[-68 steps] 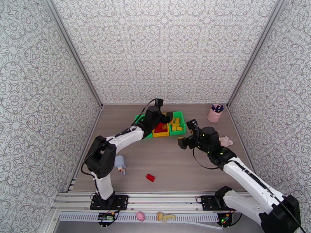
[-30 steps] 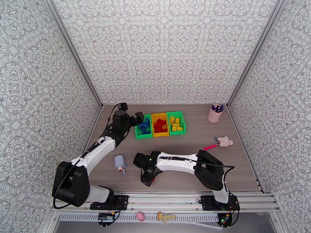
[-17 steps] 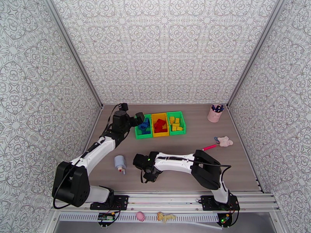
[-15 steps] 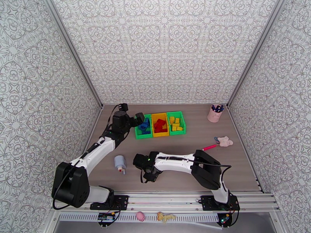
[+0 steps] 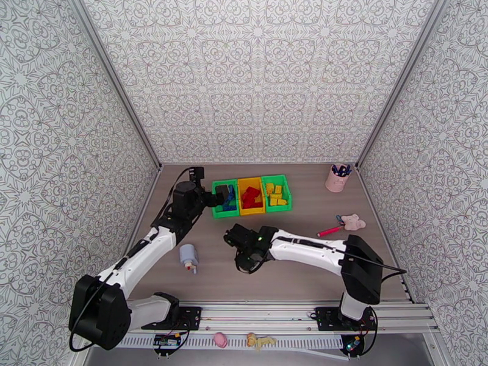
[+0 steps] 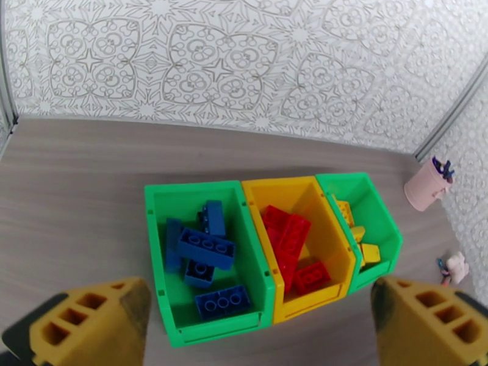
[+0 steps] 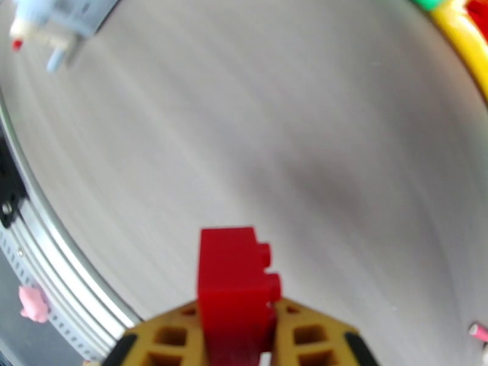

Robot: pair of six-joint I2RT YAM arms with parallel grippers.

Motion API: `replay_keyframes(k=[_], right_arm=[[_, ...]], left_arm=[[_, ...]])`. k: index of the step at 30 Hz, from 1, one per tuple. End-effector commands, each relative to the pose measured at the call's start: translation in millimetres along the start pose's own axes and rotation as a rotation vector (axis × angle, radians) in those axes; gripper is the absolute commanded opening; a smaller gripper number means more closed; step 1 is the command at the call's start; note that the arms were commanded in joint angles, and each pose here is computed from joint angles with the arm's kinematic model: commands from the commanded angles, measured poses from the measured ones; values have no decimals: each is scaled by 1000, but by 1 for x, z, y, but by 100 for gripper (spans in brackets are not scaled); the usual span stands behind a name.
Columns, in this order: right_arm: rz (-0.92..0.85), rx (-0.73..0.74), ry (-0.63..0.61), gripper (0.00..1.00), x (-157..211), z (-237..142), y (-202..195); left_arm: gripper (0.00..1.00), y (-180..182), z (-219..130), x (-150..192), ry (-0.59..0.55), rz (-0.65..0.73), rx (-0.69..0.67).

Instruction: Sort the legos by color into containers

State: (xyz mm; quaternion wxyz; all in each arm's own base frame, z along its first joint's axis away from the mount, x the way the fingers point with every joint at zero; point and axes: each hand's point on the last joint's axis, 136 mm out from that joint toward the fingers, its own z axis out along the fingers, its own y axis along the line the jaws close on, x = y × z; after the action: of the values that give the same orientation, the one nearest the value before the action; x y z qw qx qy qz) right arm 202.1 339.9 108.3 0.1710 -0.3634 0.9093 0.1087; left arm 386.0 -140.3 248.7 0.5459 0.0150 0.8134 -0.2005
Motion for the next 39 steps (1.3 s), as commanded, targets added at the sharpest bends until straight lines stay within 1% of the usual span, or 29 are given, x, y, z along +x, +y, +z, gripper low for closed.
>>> replay_keyframes(k=[1, 7, 10, 13, 18, 24, 28, 32, 33, 35, 37, 39], right_arm=[[110, 40, -142, 19, -24, -19, -36], [285, 79, -323, 19, -63, -47, -115], [311, 85, -400, 19, -91, -56, -143], [311, 109, -430, 19, -115, -51, -165], [317, 147, -445, 18, -151, -29, -191], [320, 185, -442, 18, -186, 9, -210], [344, 259, -426, 18, -195, 27, -227], [358, 297, -394, 20, -193, 38, -236], [360, 303, -394, 21, -193, 38, -237], [358, 309, -401, 31, -193, 34, -237], [347, 304, -424, 47, -196, 25, -236], [336, 291, -458, 59, -199, 12, -232]], left_arm=[[100, -12, -14, 14, 22, 115, 65], [100, -34, -27, 48, 32, 223, 185], [100, -51, -34, 66, 30, 292, 251], [100, -64, -37, 83, 15, 321, 308], [100, -80, -40, 104, 7, 368, 356], [100, -90, -39, 113, 10, 376, 363], [100, -92, -40, 116, 19, 378, 362], [100, -89, -40, 116, 16, 384, 349], [100, -87, -40, 115, 15, 384, 343], [100, -85, -40, 115, 14, 382, 332], [100, -83, -40, 112, 7, 379, 320], [100, -81, -40, 108, -6, 377, 304]])
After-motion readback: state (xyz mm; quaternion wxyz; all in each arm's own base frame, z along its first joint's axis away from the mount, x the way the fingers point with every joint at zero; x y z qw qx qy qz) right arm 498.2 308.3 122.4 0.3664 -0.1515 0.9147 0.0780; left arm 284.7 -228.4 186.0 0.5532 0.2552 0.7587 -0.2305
